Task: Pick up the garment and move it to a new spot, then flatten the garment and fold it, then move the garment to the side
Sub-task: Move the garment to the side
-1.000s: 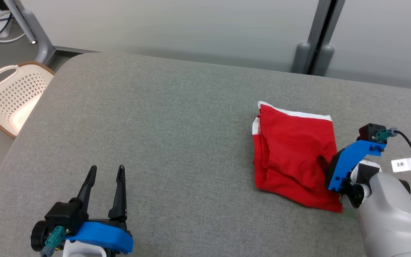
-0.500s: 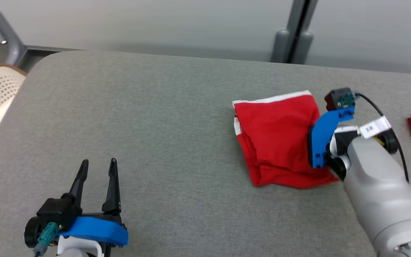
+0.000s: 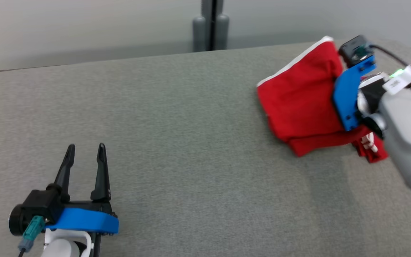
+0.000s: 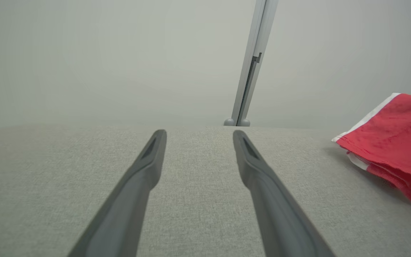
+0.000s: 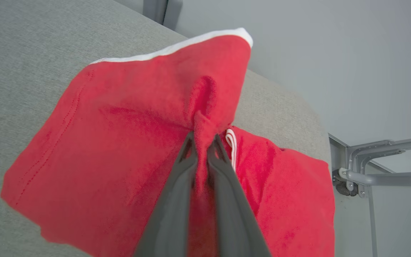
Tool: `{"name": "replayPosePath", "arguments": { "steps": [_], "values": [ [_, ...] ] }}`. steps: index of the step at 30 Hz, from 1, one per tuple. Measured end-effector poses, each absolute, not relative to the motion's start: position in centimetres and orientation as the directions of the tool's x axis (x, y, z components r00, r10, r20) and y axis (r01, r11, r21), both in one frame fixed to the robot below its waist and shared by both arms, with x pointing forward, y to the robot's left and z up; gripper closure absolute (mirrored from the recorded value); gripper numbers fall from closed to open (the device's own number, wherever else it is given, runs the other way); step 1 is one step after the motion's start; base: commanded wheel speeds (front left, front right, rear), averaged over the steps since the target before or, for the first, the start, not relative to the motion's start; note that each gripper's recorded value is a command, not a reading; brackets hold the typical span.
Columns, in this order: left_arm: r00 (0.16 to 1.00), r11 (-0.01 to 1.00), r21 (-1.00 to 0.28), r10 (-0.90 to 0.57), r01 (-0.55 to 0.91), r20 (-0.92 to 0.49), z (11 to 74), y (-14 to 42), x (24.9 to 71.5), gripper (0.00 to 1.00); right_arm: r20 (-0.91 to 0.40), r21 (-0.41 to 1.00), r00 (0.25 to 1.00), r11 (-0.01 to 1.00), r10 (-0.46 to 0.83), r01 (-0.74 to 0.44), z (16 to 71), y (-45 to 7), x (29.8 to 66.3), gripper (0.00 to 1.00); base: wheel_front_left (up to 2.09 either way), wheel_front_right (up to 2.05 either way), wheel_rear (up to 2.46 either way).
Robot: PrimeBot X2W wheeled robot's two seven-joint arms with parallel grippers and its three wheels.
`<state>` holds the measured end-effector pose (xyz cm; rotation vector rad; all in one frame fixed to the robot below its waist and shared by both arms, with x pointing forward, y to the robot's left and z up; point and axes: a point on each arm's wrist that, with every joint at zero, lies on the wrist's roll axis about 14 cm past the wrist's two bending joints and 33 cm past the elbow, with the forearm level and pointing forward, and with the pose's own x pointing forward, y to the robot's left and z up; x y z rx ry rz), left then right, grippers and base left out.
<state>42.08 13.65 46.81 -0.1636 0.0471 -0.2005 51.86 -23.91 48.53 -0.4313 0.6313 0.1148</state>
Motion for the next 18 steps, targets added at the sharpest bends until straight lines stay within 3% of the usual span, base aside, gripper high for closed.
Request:
{"name": "replayPosePath", "arguments": {
  "steps": [10,18],
  "values": [
    [0.940,0.931,-0.163,-0.338,0.327,-0.047,45.1,9.5,45.7,0.00,-0.596,-0.479,0.771,0.870,-0.225,-0.116,49.0,-35.8,50.1,1.00,0.00,0.00,0.00],
    [0.922,0.921,-0.152,-0.376,0.360,-0.096,43.0,8.9,47.0,0.00,-0.588,-0.516,0.737,0.856,-0.334,-0.024,47.0,-41.0,49.6,1.00,0.00,0.00,0.00]
  ]
}}
